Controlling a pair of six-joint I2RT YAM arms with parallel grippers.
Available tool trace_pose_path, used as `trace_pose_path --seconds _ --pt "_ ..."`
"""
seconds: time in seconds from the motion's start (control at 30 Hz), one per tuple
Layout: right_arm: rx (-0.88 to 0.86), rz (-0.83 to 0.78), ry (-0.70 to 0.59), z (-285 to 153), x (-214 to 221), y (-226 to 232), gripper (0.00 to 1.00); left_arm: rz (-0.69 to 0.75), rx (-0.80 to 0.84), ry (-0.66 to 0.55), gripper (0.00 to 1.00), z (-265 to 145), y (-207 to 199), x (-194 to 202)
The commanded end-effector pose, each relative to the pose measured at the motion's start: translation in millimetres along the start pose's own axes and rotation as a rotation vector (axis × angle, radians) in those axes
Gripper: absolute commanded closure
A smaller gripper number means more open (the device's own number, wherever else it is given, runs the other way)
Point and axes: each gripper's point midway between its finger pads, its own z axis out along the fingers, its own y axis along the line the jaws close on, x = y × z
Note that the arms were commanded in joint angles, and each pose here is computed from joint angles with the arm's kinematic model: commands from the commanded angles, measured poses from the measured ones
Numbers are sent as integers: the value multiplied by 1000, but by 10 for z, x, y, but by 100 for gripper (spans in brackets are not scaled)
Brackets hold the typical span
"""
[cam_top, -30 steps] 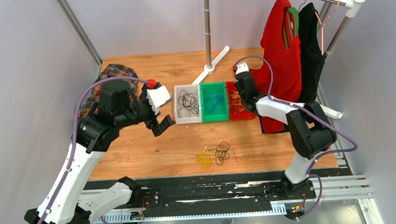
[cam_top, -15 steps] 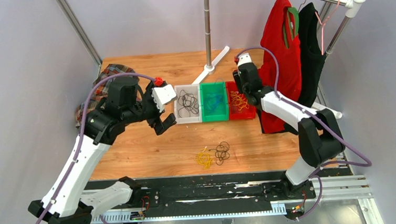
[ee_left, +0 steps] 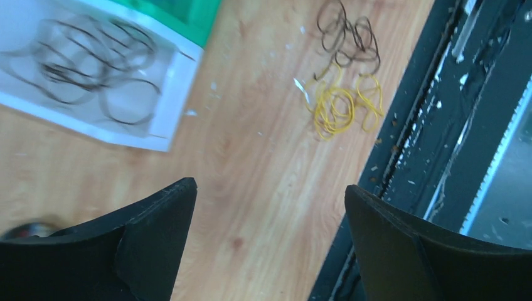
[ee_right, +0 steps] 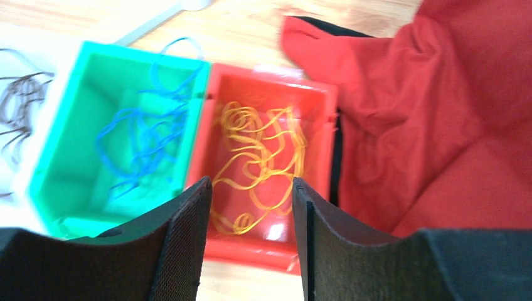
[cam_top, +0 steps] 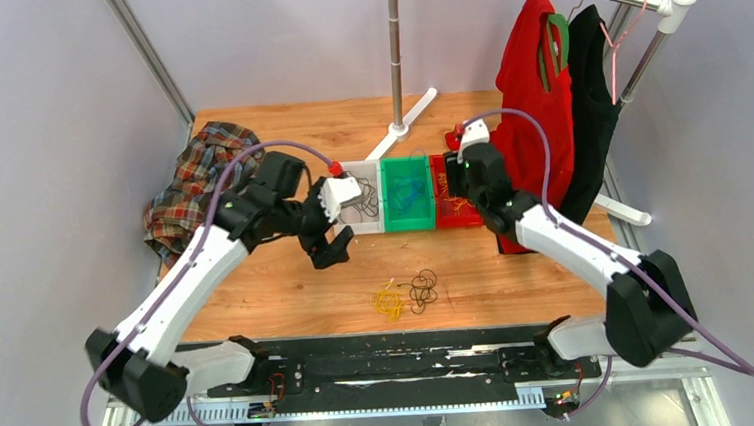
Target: Untangle the cables
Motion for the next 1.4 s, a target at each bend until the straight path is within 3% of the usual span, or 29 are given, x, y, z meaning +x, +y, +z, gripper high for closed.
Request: trace_pose_path --seconds 0.0,0.37,0.73,1.0,1.33,1.37 --pt "-65 45 -66 -280 100 346 50 -98 153 83 8 449 -186 271" --pt "-102 182 -127 -650 277 372 53 -3 410 107 10 1267 -488 483" --pt "-88 233 -171 -782 243 264 59 72 367 141 19 1730 -466 621" --pt "-112 258 -183 -804 210 303 68 98 310 160 47 1877 -359 691" --pt "-101 258 -212 -839 134 258 71 148 358 167 50 1796 -540 754" --pt "-103 262 -215 -843 120 258 71 154 348 166 55 1804 -525 742"
